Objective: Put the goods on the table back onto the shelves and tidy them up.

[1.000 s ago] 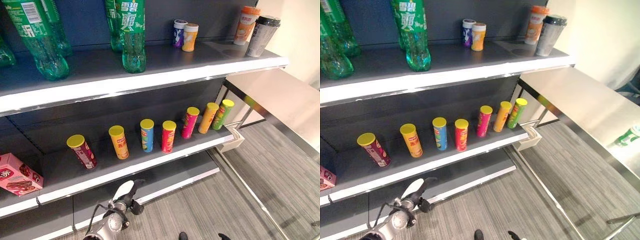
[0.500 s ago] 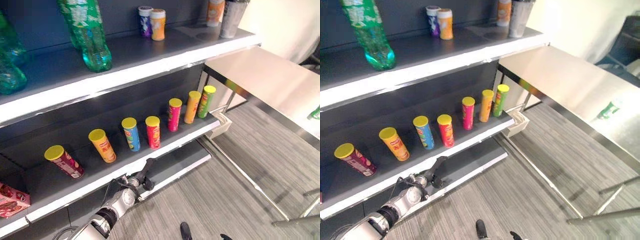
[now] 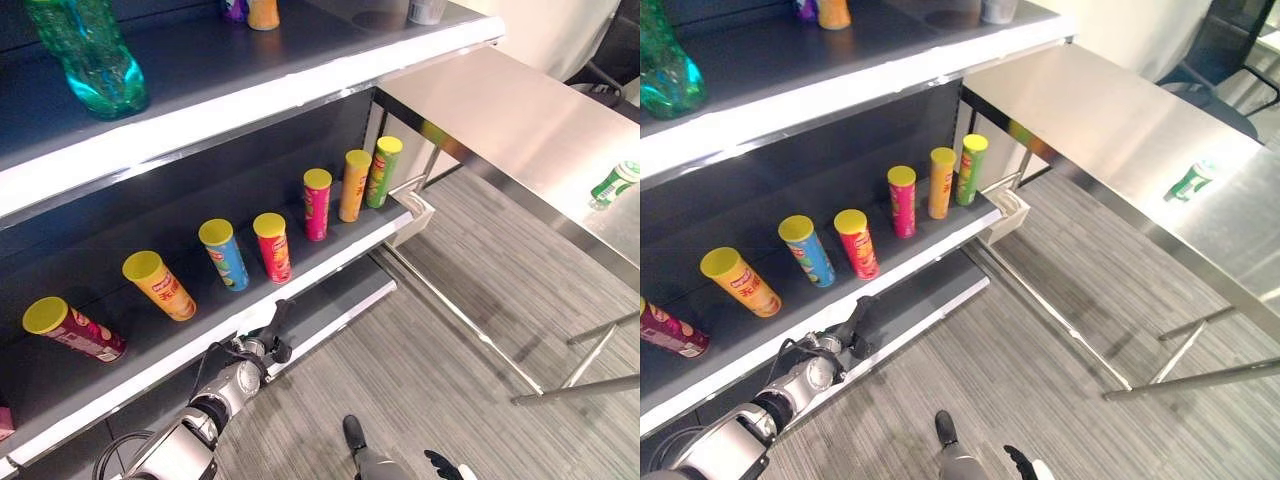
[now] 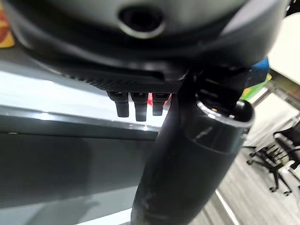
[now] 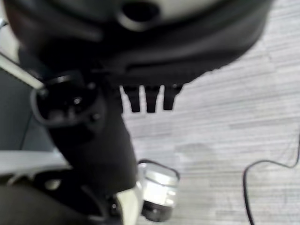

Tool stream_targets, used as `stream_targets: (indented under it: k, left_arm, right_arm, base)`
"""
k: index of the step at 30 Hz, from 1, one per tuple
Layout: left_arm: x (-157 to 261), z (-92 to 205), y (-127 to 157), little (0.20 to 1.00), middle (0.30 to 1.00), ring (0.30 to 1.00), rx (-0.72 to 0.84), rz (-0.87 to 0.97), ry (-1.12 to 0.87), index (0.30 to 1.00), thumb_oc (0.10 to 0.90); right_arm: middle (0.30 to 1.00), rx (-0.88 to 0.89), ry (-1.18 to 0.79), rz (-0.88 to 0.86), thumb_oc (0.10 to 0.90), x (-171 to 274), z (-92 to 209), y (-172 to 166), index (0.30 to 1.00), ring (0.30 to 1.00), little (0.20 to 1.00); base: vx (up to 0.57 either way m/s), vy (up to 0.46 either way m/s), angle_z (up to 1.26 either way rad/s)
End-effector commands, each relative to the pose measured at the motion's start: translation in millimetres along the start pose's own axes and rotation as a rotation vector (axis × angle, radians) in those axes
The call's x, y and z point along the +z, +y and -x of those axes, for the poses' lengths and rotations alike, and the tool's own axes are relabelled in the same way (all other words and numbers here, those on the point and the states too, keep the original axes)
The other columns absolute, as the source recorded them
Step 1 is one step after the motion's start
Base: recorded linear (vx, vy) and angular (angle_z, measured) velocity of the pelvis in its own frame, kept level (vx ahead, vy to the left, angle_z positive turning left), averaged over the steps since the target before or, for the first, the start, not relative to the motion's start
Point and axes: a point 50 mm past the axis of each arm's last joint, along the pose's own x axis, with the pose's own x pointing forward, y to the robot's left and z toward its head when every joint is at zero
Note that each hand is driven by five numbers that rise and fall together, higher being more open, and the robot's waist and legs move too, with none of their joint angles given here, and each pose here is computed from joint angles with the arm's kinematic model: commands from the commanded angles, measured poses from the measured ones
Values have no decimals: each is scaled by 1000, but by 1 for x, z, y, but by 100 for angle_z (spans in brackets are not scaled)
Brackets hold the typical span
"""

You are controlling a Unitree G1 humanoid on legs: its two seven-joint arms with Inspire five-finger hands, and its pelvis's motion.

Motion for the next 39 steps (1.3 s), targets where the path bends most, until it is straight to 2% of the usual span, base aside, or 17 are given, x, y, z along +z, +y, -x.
stream_targets:
  k: [1,10,26,39]
  left_arm:
    - [28,-27,72,900,900,900,271,70,-80,900,800]
    - [22,-29,98,900,900,900,358,89,-63,900,800]
    - [4,-26,117,900,900,900,437,47,-1,900,800]
    - [-2,-25,120,900,900,900,415,-45,8,900,800]
  right_arm:
    - [900,60,-128,-9,800,15,11,13,900,900,900]
    - [900,60,-149,-1,800,18,10,12,900,900,900]
    - [900,89,-190,17,800,22,13,14,900,900,900]
    - [900,76,-185,9,800,20,16,15,900,900,900]
  base:
    - [-6,-38,-16]
    - [12,-65,-8]
    - [37,-56,-8]
    - [15,-11,1]
